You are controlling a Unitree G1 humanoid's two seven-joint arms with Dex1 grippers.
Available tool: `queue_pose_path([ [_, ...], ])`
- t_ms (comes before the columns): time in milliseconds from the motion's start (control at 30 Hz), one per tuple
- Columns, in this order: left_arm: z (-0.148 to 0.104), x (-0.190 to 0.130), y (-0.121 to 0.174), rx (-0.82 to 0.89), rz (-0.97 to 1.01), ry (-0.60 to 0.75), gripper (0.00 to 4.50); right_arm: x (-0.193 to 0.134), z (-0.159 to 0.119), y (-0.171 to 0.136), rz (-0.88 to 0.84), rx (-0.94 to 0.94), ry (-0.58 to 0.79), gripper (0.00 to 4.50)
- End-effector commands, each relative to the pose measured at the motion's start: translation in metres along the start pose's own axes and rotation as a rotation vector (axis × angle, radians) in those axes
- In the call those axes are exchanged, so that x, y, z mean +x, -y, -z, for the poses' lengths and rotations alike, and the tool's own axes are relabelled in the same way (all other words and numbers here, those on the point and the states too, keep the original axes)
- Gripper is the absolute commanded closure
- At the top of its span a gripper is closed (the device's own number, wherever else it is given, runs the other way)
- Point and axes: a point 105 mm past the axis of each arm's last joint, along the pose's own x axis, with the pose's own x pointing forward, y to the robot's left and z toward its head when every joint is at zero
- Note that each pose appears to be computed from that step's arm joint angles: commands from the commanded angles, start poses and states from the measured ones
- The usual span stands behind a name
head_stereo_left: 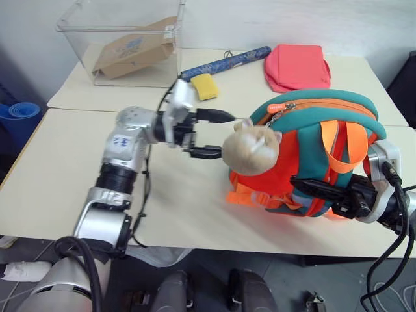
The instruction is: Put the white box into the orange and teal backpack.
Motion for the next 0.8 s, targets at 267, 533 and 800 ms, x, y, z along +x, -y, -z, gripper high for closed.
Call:
queue_pose_path([
  [267,-0.033,0.034,0.043,0.101,-0.050,0.198,0.03,0.011,-0.003,0.002,-0.051,-0.018,0.005,4.50],
  [533,-0.023,0.069,0.053,0.149,-0.024,0.170,0.94,0.011,-0.006,0.004,-0.063,-0.018,0.004,4.50],
  [800,-0.026,0.042,0.021,0.205,-0.181,0.105,3.34,0.008,-0.008,0.003,-0.038,-0.024,0.027,4.50],
])
